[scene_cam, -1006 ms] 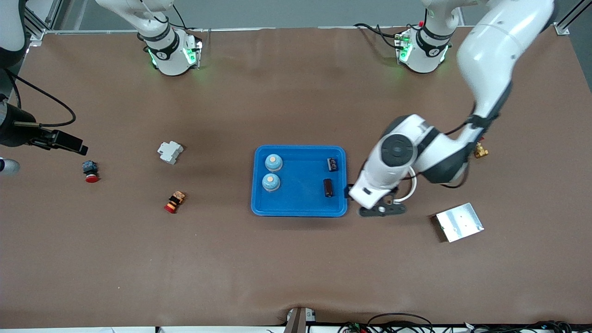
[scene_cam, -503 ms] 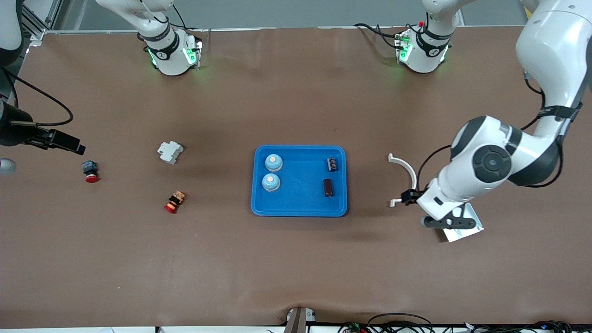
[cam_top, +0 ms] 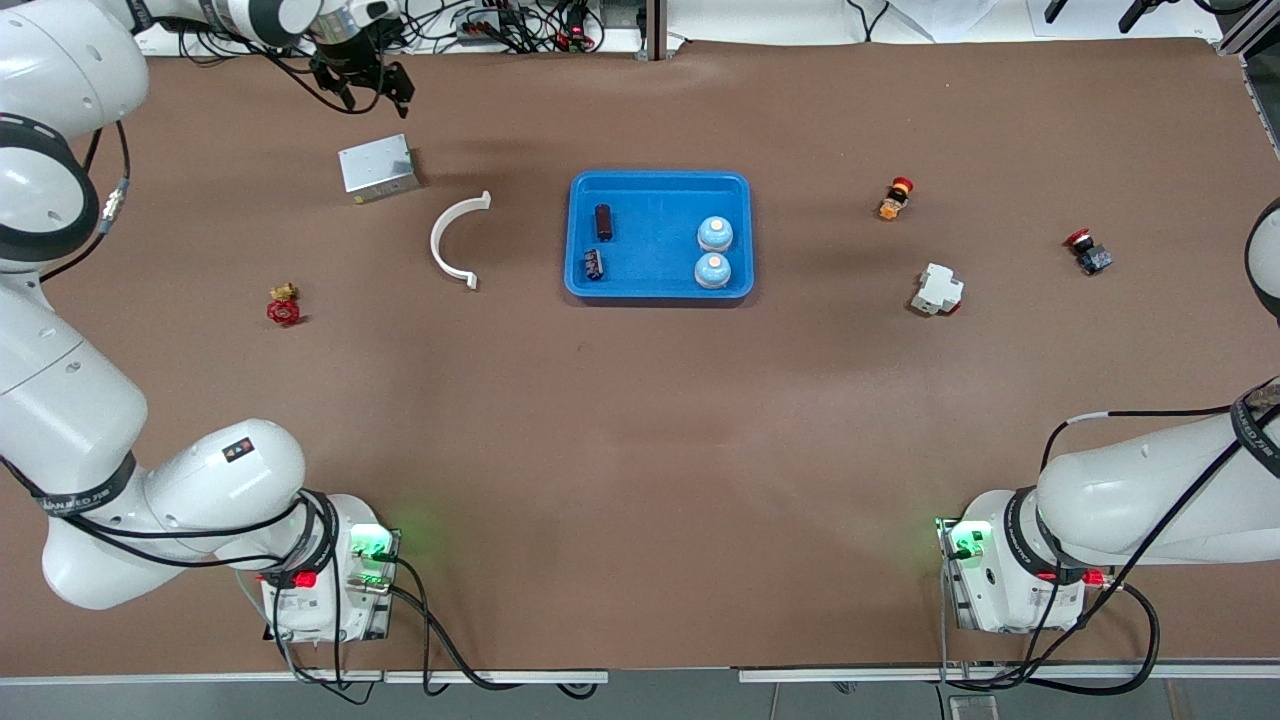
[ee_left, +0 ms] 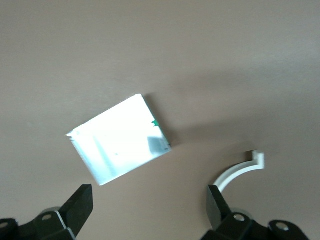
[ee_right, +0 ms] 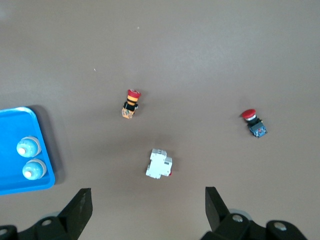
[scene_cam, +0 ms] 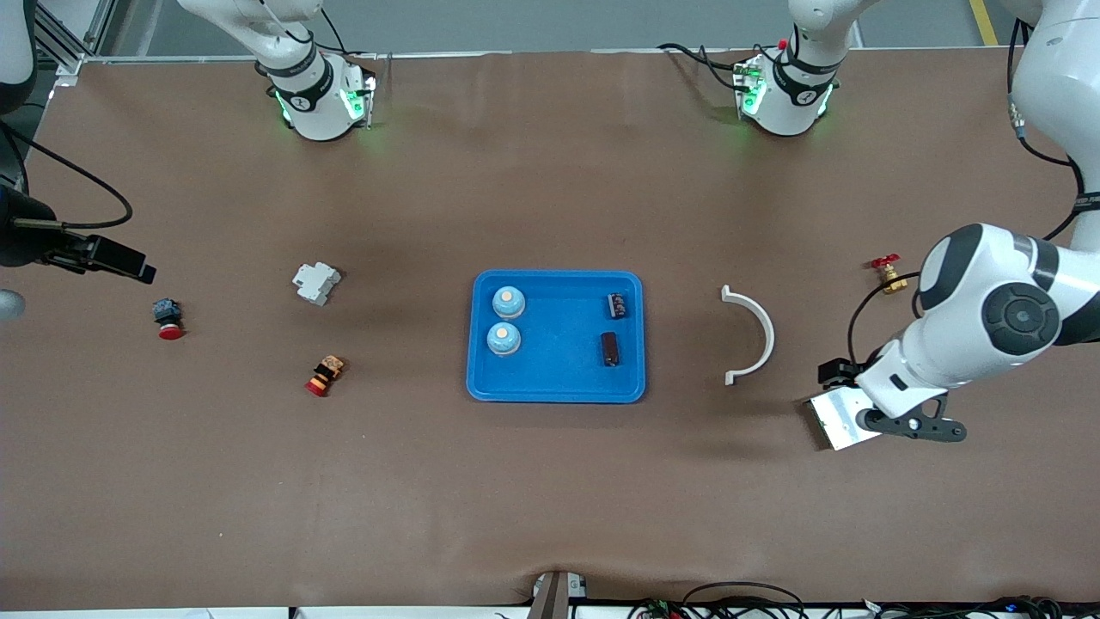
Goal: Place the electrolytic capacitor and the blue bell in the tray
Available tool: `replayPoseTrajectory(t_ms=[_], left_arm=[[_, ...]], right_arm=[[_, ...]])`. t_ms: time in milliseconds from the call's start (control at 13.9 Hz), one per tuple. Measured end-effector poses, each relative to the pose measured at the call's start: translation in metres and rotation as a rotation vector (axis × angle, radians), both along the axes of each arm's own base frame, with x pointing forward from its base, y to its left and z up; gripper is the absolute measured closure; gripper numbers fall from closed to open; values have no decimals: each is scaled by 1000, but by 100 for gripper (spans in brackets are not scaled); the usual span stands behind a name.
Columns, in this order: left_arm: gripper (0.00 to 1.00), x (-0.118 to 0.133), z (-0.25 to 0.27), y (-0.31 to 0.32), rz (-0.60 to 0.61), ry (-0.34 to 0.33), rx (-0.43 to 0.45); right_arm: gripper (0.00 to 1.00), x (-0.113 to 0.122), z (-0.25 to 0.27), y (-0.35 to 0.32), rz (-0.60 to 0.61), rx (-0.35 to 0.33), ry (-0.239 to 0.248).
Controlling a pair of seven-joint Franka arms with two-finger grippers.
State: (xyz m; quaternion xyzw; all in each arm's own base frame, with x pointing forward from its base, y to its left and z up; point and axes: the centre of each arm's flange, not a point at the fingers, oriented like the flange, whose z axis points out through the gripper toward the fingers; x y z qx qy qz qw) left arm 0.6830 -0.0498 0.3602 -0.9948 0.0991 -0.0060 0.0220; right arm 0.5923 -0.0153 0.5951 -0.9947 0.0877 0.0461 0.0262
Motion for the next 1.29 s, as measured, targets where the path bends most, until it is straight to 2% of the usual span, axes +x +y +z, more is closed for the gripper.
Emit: replayPoseTrajectory(t_ms=[216,359,431,575,790,1078,1293], left_arm=[[0,-3,18,13,-46,-4,24],[0,-8,40,13,-44,13,-11],[0,-12,59,16,-44,1,-24],[0,-25,100,26,-25,-26,-30],[0,-47,143,19,8,-34,-48],[0,-64,179,-8,7,-63,-62],[0,-81,205,-28,46,-73,-62]], right_arm=[[0,-3,5,0,1,-1,-1],[0,-5,12,0,1,-1,-12],[0,-6,14,1,1,-2,-17],[0,-8,19,5,10,-2,-23],[0,-17,29,24,42,-2,-32],[0,-34,62,17,35,-7,-92],[0,-30,70,5,43,-10,-160]])
